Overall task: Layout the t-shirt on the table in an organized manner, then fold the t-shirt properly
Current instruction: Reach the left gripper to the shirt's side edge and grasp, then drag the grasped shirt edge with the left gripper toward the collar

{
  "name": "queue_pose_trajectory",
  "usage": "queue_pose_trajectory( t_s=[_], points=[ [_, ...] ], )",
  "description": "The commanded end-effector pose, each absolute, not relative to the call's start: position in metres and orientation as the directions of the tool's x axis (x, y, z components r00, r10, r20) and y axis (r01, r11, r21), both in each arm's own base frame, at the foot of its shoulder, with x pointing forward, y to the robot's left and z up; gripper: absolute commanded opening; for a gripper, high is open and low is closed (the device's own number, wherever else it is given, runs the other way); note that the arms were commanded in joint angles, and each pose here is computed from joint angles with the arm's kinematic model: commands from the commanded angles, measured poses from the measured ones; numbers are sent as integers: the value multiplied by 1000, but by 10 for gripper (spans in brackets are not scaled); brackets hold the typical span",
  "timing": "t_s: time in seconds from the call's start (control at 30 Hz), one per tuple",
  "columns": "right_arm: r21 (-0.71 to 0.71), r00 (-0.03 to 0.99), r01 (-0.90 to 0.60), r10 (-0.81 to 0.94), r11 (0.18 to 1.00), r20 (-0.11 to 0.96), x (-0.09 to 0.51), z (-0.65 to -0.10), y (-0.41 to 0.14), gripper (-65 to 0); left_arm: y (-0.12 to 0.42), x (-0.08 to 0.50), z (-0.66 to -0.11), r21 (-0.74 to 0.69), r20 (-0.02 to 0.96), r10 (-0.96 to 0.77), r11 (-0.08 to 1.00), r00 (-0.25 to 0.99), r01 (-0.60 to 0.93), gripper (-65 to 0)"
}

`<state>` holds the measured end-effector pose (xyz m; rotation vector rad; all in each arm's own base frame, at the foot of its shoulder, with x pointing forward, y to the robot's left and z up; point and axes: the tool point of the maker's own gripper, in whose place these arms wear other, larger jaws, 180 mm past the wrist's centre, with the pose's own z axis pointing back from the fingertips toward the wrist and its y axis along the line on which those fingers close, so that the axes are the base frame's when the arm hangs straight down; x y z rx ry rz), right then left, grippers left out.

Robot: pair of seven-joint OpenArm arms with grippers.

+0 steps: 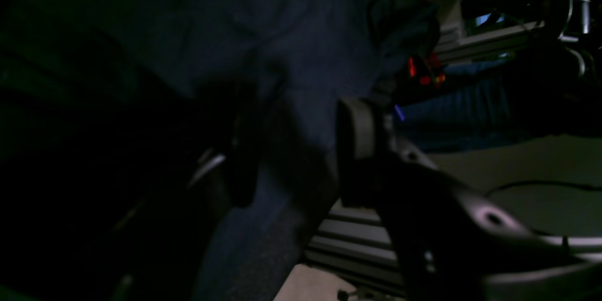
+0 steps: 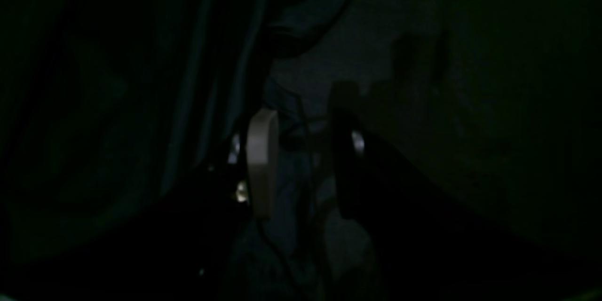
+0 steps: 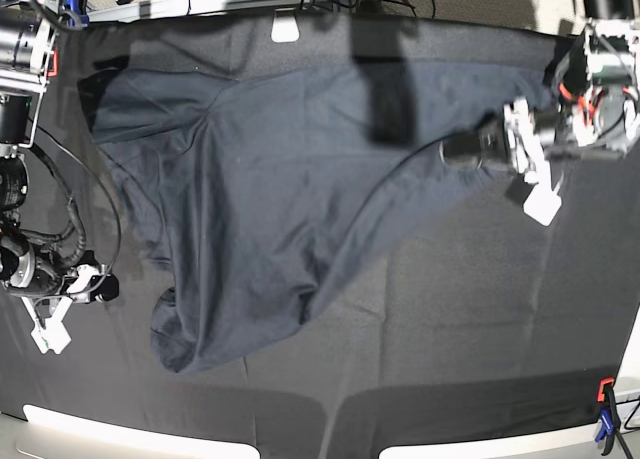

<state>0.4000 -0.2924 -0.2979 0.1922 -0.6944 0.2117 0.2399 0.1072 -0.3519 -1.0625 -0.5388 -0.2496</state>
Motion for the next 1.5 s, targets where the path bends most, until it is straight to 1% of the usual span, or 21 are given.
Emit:
queue_pose_trajectory(
  t_s=[0.0, 0.23, 0.3, 0.4, 0.57, 0.67, 0.73, 0.9, 0.97, 1.0, 1.03, 1.07, 1.1, 1.2, 1.27, 1.33, 1.4, 1.47],
  points=[
    [79, 708, -257, 132, 963, 694, 410, -275, -299, -457, 115, 251, -336, -731, 580, 60, 477, 812, 487, -392],
    [83, 707, -258, 130, 963, 695, 410, -275, -299, -457, 151, 274, -316, -636, 639, -12, 554, 769, 537, -392],
    [82, 707, -258, 130, 963, 695, 410, -275, -299, -457, 153, 285, -307, -620, 667, 5, 559, 745, 551, -392],
    [83, 707, -258, 130, 963, 695, 410, -275, -299, -457, 165, 302, -330, -499, 688, -49, 692, 724, 522, -392],
    [109, 705, -270, 120, 956, 699, 412, -280, -286, -457, 164, 324, -350, -364, 745, -68, 793, 664, 489, -392],
    [136, 704, -283, 109, 950, 701, 414, -285, -272, -457, 173, 330, -371, -261, 724, -112, 868, 680, 422, -392],
    [150, 704, -289, 104, 946, 703, 415, -287, -265, -457, 173, 327, -382, -224, 700, -149, 883, 698, 412, -392],
    [161, 704, -295, 100, 942, 703, 416, -289, -259, -457, 155, 323, -387, -270, 687, -129, 868, 715, 416, -392],
    [160, 706, -294, 102, 942, 701, 416, -289, -259, -457, 150, 320, -388, -293, 675, -125, 859, 727, 419, -414],
    [160, 706, -295, 102, 942, 700, 416, -290, -259, -457, 147, 318, -388, -309, 669, -125, 850, 733, 427, -459],
    [160, 708, -295, 102, 942, 699, 415, -290, -259, -457, 143, 315, -387, -325, 666, -130, 836, 735, 442, -528],
    [160, 708, -295, 103, 942, 699, 415, -290, -259, -457, 139, 311, -387, -344, 660, -135, 820, 739, 457, -614],
    [160, 708, -295, 102, 942, 699, 415, -290, -259, -457, 135, 309, -385, -363, 659, -137, 803, 740, 472, -650],
    [160, 708, -295, 103, 942, 699, 415, -290, -259, -457, 127, 309, -367, -437, 684, -82, 750, 725, 496, -650],
    [160, 710, -295, 105, 942, 696, 415, -290, -259, -457, 124, 308, -345, -489, 709, -32, 698, 705, 523, -650],
    [160, 711, -295, 105, 942, 696, 415, -290, -259, -457, 119, 304, -320, -537, 726, 1, 626, 688, 566, -650],
    [160, 711, -296, 106, 942, 695, 415, -291, -259, -457, 108, 291, -300, -575, 727, -10, 537, 686, 617, -650],
    [160, 712, -296, 106, 942, 694, 414, -291, -259, -457, 95, 284, -279, -605, 744, 22, 448, 668, 659, -650]
  ],
)
